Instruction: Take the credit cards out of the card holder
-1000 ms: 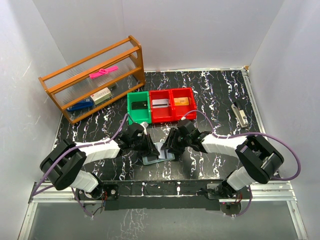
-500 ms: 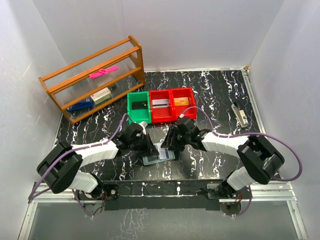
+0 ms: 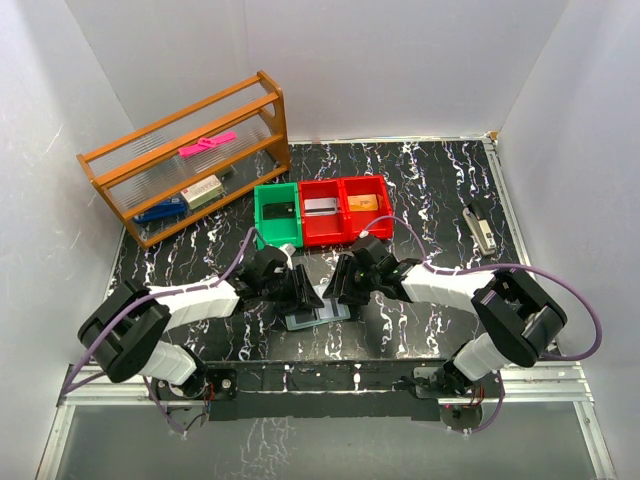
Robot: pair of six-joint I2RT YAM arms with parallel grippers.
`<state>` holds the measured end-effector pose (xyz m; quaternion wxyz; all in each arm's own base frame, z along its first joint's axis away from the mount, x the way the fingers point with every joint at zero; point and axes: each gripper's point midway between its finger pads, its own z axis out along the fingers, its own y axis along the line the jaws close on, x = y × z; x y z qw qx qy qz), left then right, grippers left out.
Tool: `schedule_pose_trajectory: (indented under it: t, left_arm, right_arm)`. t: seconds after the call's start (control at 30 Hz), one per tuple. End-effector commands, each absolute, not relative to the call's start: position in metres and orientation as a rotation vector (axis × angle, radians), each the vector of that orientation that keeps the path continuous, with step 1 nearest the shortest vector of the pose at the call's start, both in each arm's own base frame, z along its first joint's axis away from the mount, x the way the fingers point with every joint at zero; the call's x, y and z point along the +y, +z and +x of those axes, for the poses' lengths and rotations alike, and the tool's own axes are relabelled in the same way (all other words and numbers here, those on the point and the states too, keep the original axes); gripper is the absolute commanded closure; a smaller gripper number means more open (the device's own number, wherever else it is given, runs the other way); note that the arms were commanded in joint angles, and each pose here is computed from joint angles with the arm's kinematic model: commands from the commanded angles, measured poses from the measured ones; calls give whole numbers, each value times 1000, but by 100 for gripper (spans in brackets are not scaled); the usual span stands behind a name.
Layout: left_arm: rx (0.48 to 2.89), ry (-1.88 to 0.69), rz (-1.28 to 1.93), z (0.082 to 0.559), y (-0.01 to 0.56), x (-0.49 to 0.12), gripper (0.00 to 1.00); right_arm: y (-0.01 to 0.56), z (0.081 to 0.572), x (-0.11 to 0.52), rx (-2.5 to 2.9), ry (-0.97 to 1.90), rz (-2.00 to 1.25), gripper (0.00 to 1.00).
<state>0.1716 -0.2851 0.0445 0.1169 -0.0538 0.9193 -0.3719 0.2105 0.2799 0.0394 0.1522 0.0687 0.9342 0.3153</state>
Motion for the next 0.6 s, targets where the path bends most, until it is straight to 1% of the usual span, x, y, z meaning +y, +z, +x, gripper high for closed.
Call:
schedule_pose_trajectory:
  t: [0.0,0.2,0.33,0.5,0.57]
  left_arm:
    - [2708,-1112,-165,170,39,-289,55]
    - [2712,-1124,-177,173,34,-294,55]
    - [2724,-1119,-191,174,27,-295,57]
    - [2704,-1150,-209,176,26,-299,64]
    - [2692,-1147,-213,178,27,-299,69]
  right_arm:
    - [29,211,269,2690,817,241,52]
    - [25,208,269,2702,832,247,52]
    - [24,206,273,2705,862,248,52]
    - [23,205,275,2709,884,253,52]
    - [23,205,275,2710,886,254,52]
